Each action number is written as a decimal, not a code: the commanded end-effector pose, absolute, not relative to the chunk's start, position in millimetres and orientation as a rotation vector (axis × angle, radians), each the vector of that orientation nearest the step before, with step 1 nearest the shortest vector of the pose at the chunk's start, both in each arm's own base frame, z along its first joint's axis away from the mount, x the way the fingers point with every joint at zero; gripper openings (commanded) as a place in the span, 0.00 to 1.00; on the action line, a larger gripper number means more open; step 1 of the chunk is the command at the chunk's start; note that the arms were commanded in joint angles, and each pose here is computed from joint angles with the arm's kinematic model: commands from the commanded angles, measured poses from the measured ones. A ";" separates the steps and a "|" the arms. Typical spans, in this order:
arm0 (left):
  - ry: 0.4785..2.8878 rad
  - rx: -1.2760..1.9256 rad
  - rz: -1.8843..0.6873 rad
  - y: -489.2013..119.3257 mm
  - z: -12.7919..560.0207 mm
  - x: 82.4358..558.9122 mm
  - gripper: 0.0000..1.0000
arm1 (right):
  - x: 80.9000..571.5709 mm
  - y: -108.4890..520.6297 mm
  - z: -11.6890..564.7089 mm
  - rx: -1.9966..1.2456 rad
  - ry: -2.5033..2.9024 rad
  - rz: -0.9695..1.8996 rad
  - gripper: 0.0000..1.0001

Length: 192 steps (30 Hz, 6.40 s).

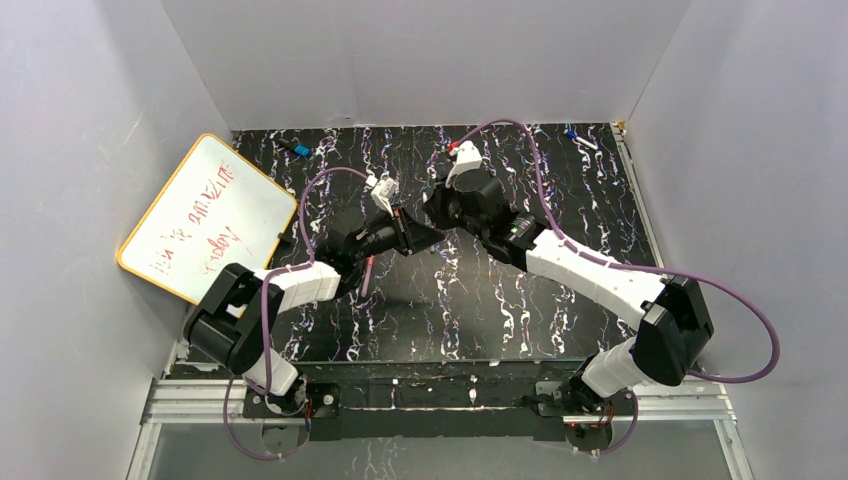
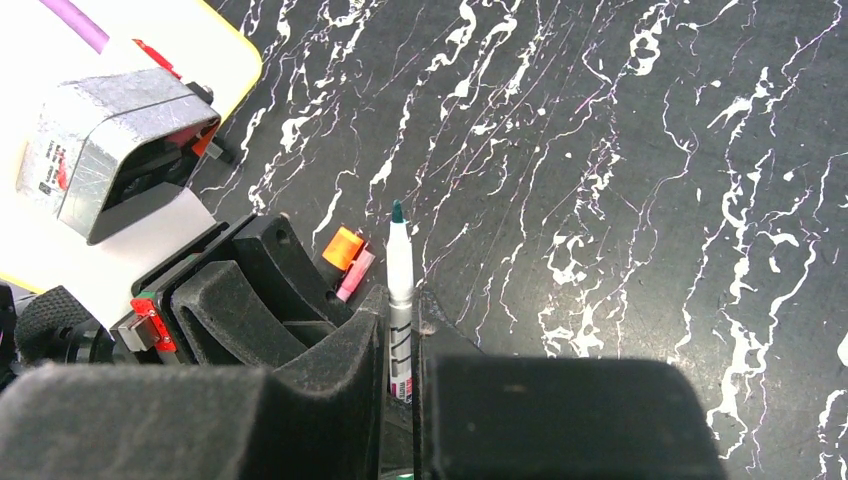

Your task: Insert the pens into the pen caps

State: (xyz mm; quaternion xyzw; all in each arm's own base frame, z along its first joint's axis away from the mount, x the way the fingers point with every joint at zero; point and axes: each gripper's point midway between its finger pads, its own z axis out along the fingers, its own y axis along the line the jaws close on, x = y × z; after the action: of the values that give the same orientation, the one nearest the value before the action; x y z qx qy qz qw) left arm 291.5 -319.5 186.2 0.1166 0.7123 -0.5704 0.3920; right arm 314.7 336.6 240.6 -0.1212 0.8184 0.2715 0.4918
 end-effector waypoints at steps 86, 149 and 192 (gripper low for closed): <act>2.148 0.644 -0.492 -201.4 131.8 269.4 0.00 | 313.4 17.5 21.4 0.789 2.732 0.047 0.30; 1.787 0.788 -1.504 -317.6 187.7 191.6 0.00 | 313.7 301.0 339.6 -0.192 1.990 0.754 0.01; 1.706 0.712 -1.581 -326.7 213.7 200.1 0.00 | 272.7 301.1 353.6 -0.332 2.005 0.749 0.01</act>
State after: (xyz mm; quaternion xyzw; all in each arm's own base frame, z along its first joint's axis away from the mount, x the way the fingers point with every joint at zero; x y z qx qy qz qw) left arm 200.6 -325.8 205.5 0.2655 0.6712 -0.6055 0.3352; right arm 281.3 304.2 321.8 -0.1259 0.8392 0.2831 0.4469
